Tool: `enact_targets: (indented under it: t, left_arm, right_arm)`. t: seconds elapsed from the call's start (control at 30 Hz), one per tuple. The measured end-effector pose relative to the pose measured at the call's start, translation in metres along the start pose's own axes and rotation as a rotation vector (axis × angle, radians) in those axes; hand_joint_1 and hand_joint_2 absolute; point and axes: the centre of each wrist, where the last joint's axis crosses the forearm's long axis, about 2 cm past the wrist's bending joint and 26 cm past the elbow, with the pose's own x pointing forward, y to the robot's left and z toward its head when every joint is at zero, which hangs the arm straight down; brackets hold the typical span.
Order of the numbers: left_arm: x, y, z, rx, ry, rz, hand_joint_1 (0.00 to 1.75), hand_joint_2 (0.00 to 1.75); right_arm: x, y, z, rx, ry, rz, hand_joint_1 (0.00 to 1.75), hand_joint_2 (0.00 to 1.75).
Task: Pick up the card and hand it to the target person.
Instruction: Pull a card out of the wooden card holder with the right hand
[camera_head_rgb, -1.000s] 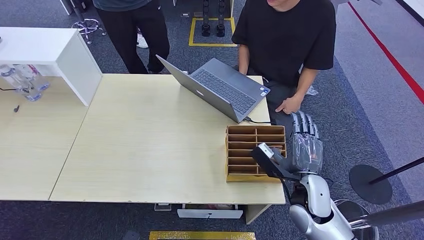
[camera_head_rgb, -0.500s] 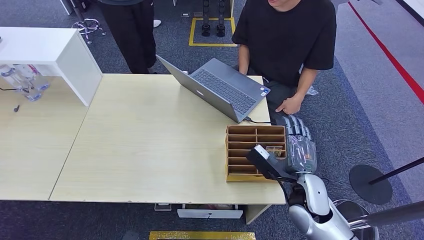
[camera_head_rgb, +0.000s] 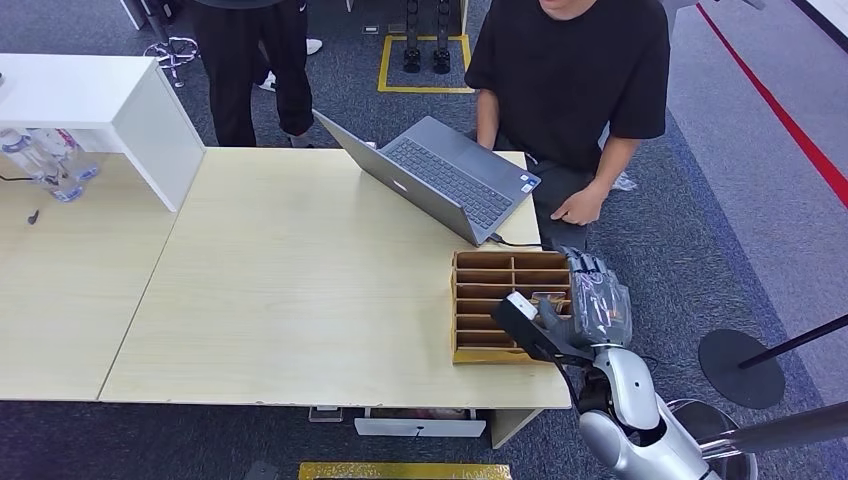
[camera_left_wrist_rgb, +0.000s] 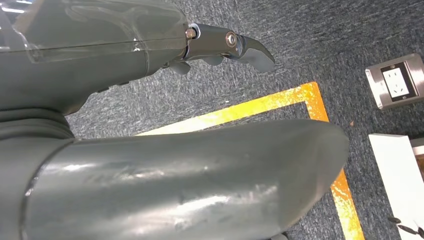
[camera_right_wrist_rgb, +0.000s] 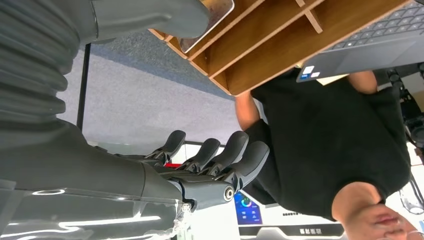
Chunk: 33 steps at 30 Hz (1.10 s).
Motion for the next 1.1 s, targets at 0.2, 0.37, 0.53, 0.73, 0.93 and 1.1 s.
enact_targets:
  t: [0.2, 0.37, 0.53, 0.73, 0.93, 1.1]
  left_arm:
    - [0.001, 0.000, 0.000, 0.000, -0.002, 0.000, 0.00, 0.00]
    - [0.002, 0.001, -0.001, -0.002, -0.004, -0.003, 0.00, 0.00]
    - [0.002, 0.001, -0.001, -0.003, -0.004, -0.005, 0.00, 0.00]
    - [0.002, 0.001, -0.001, -0.003, -0.002, -0.006, 0.00, 0.00]
    - [0.002, 0.001, -0.001, -0.004, -0.002, -0.006, 0.00, 0.00]
    - [0.002, 0.001, -0.001, -0.003, -0.002, -0.006, 0.00, 0.00]
  right_arm:
    - [-0.002, 0.002, 0.000, 0.017, 0.009, 0.010, 0.40, 1.75]
    - [-0.003, 0.005, 0.001, 0.032, 0.007, 0.019, 0.50, 1.75]
    - [-0.003, 0.006, 0.002, 0.051, 0.010, 0.030, 0.58, 1.75]
    - [-0.004, 0.009, 0.002, 0.073, 0.016, 0.042, 0.56, 1.75]
    - [-0.006, 0.011, 0.003, 0.090, 0.030, 0.049, 0.69, 1.75]
    - [-0.007, 0.012, 0.003, 0.103, 0.038, 0.052, 0.75, 1.75]
